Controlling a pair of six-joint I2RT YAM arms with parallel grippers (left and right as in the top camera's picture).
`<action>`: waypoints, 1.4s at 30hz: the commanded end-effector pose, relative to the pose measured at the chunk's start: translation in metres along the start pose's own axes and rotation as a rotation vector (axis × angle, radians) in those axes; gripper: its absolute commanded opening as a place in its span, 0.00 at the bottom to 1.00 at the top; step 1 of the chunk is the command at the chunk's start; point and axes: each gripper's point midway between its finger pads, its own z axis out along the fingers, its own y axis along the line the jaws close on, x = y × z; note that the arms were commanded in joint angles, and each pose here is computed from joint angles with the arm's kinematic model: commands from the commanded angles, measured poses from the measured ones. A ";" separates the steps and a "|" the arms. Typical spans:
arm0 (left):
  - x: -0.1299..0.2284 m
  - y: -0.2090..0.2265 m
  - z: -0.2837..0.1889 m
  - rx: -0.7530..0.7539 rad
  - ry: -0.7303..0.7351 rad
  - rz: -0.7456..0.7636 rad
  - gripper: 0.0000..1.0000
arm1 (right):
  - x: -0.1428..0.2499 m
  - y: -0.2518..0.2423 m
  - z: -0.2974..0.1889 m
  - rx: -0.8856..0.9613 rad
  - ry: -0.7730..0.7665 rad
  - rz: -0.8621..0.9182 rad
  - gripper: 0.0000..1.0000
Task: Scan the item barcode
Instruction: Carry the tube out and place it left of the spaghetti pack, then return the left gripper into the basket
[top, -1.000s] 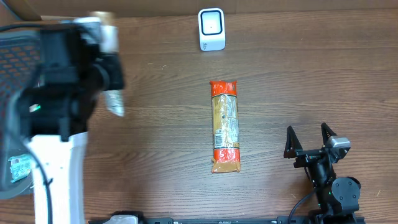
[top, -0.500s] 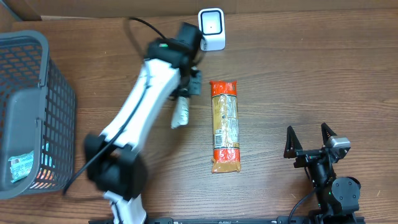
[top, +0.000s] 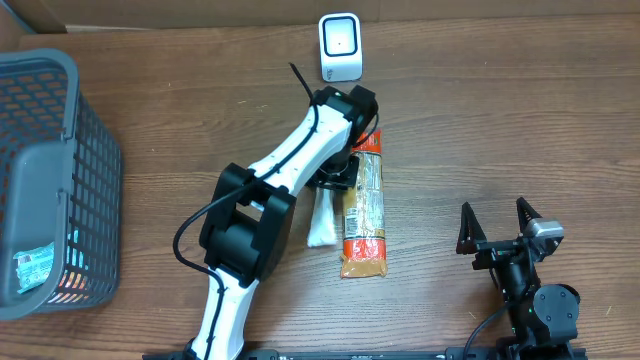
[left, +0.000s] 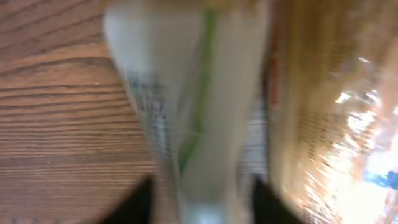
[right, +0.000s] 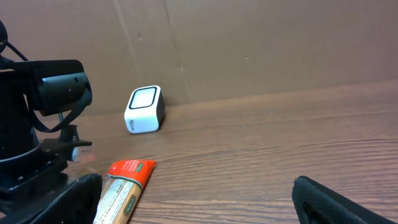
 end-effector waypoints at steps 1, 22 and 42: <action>-0.002 -0.005 0.001 0.007 0.001 -0.002 1.00 | 0.001 -0.002 0.000 0.008 -0.007 -0.001 1.00; -0.006 0.069 -0.279 0.194 -0.638 -0.007 1.00 | 0.001 -0.002 0.000 0.008 -0.007 -0.001 1.00; 0.177 0.428 -0.307 0.040 -0.826 -1.198 1.00 | 0.001 -0.002 0.000 0.008 -0.007 -0.001 1.00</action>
